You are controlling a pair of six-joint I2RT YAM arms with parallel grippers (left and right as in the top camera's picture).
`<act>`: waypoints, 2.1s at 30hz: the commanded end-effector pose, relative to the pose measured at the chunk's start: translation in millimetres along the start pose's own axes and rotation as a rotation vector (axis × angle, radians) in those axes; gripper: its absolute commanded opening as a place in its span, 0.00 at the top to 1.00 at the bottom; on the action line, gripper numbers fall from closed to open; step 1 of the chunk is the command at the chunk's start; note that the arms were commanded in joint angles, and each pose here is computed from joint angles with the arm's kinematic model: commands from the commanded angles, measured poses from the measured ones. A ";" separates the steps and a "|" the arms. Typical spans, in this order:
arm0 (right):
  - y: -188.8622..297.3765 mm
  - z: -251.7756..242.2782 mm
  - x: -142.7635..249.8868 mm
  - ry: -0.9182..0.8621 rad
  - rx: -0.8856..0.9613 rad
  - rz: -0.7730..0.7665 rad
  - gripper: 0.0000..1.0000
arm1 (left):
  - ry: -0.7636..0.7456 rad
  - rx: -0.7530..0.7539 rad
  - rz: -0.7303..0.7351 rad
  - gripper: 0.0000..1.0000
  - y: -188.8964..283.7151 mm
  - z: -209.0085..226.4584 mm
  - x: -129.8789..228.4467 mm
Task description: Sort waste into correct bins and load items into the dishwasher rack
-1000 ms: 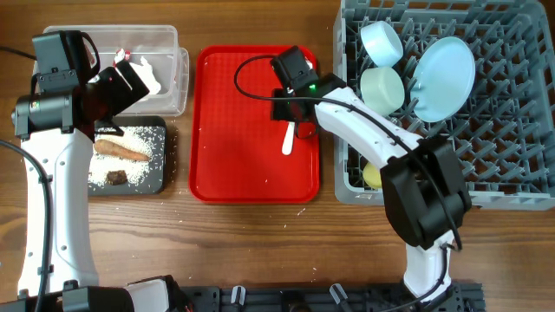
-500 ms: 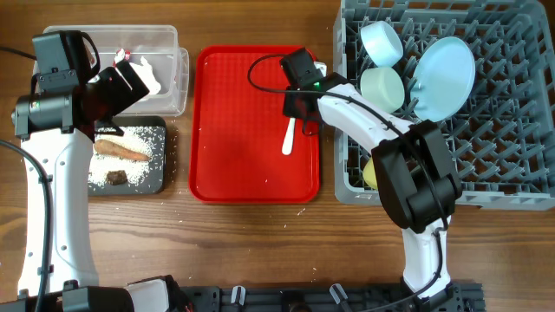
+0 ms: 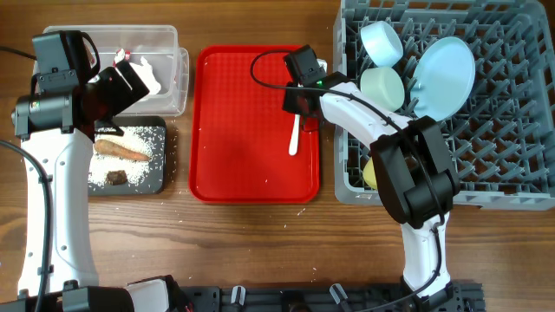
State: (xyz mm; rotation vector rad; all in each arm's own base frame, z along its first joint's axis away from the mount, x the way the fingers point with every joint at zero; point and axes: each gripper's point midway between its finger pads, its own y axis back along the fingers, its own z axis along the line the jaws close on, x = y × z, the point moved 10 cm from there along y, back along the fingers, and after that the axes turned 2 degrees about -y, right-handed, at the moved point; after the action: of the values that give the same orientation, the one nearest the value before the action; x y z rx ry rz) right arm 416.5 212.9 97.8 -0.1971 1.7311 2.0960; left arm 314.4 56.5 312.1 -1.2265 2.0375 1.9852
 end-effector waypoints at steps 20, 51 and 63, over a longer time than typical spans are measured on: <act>239.3 -53.2 -50.3 -0.128 -0.104 -0.263 0.96 | 0.008 -0.006 -0.015 0.00 1.8 0.4 -3.6; 281.2 -233.2 -2.1 -0.695 0.365 -0.324 0.00 | 0.008 -0.006 -0.015 0.00 1.8 0.4 -3.6; 433.0 -186.9 115.8 -0.084 -0.089 -0.631 0.00 | 0.008 -0.006 -0.015 0.00 1.8 0.4 -3.6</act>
State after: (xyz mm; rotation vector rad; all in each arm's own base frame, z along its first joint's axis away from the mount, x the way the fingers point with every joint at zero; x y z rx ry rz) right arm 128.0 -3.8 406.7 -0.5052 1.2282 1.7126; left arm 314.4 56.5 312.1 -1.2265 2.0375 1.9852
